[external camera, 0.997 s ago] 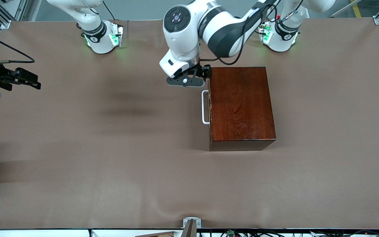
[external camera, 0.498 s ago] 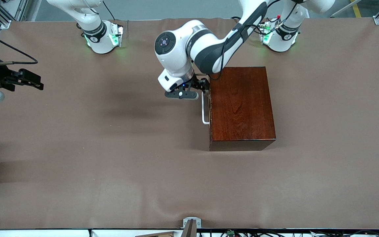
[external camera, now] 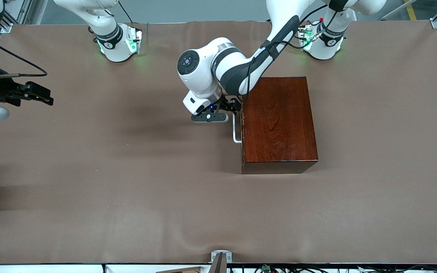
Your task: Open drawer, take yellow block, close drawer
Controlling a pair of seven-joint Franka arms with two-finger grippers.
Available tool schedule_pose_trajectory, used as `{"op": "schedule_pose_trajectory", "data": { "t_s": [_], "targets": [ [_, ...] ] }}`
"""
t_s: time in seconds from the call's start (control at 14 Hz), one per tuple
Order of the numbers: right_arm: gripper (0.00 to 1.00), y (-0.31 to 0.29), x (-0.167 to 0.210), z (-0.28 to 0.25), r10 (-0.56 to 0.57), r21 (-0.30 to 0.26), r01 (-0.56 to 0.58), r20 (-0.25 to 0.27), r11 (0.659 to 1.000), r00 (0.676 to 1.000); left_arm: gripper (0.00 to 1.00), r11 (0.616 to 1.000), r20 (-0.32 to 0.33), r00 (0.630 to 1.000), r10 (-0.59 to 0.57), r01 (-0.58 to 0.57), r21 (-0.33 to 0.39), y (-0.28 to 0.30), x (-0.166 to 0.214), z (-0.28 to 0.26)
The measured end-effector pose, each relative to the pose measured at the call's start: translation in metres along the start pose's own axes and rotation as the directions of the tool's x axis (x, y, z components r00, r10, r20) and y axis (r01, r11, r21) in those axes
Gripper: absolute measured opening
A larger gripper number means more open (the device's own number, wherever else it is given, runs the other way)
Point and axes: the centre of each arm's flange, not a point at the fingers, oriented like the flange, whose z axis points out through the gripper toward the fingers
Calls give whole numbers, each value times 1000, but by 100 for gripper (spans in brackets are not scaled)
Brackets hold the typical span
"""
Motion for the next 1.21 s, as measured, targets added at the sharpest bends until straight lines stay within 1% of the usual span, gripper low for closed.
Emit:
{"op": "schedule_pose_trajectory", "data": {
  "t_s": [0.36,0.71,1.21],
  "targets": [
    [100,-24,-1,1,64,-5,-64,0,998,998,100,1000,3,1000,3,-3,17,2,2,11],
    [100,-40,-3,2,150,-9,-150,1,989,989,100,1000,4,1000,4,-4,12,8,4,26],
    [100,-68,0,12,289,-21,-288,11,957,957,100,1000,-11,1000,-16,16,-5,11,8,32]
  ]
}}
